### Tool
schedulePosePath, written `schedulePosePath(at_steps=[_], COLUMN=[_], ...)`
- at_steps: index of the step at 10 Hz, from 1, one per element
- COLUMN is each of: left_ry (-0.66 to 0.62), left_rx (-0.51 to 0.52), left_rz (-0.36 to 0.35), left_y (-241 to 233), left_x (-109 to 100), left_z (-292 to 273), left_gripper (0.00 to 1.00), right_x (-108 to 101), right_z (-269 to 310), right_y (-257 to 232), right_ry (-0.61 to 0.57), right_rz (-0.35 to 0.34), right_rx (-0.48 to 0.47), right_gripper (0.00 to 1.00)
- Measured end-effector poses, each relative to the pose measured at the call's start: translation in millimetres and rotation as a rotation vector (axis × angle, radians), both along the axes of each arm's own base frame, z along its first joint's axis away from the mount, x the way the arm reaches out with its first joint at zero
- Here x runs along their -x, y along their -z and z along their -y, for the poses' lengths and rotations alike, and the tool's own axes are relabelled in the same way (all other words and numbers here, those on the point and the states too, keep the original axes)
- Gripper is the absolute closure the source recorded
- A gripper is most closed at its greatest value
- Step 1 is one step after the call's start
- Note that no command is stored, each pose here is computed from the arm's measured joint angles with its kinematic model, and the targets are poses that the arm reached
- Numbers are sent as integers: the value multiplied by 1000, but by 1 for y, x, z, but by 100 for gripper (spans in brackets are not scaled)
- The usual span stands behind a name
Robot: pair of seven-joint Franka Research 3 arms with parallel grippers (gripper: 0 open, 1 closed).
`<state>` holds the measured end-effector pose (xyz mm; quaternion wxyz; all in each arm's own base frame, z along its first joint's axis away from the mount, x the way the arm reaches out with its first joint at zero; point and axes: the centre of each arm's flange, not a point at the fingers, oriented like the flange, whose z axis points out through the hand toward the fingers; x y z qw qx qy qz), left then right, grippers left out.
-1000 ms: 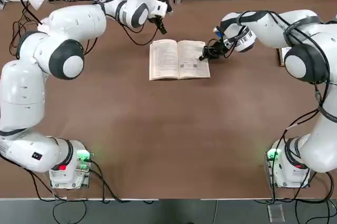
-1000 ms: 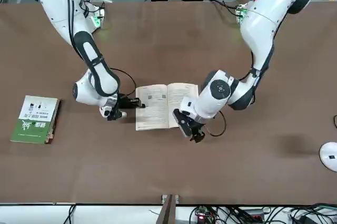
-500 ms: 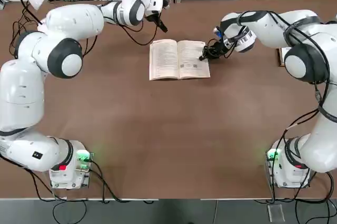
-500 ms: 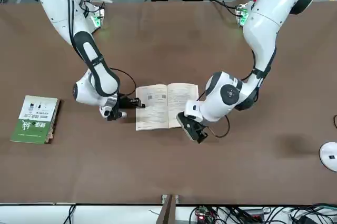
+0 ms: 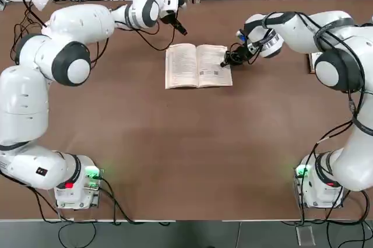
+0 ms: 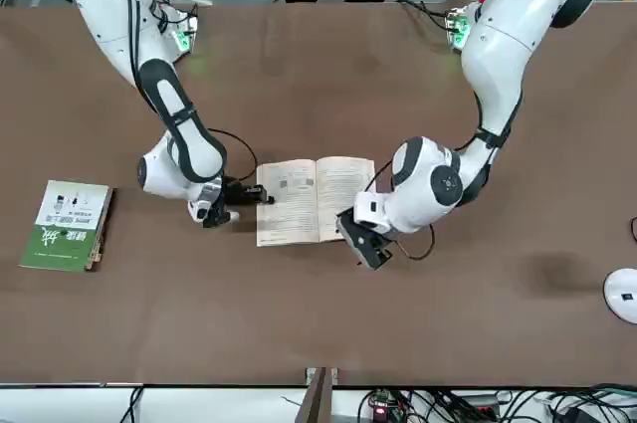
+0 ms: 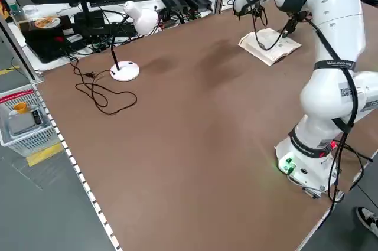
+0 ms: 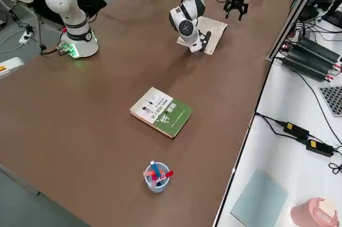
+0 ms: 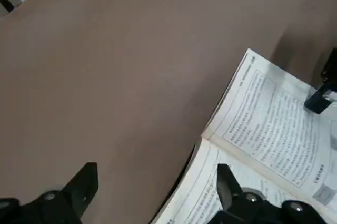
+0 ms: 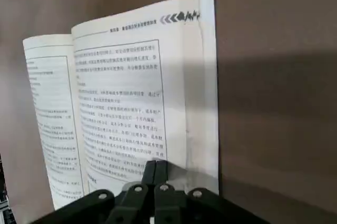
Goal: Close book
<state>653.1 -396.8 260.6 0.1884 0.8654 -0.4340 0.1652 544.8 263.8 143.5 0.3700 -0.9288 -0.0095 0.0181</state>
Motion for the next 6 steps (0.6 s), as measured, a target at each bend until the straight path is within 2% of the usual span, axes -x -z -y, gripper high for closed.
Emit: schedulePosePath(at_steps=[6], left_ry=[-56], left_rx=[67], left_rz=[-74], left_y=[23], left_x=[0], left_z=[2], left_gripper=[0], right_x=[0], right_z=[0], right_y=[0], right_ry=[3], right_rz=[-1], right_rx=[-1], right_gripper=[99])
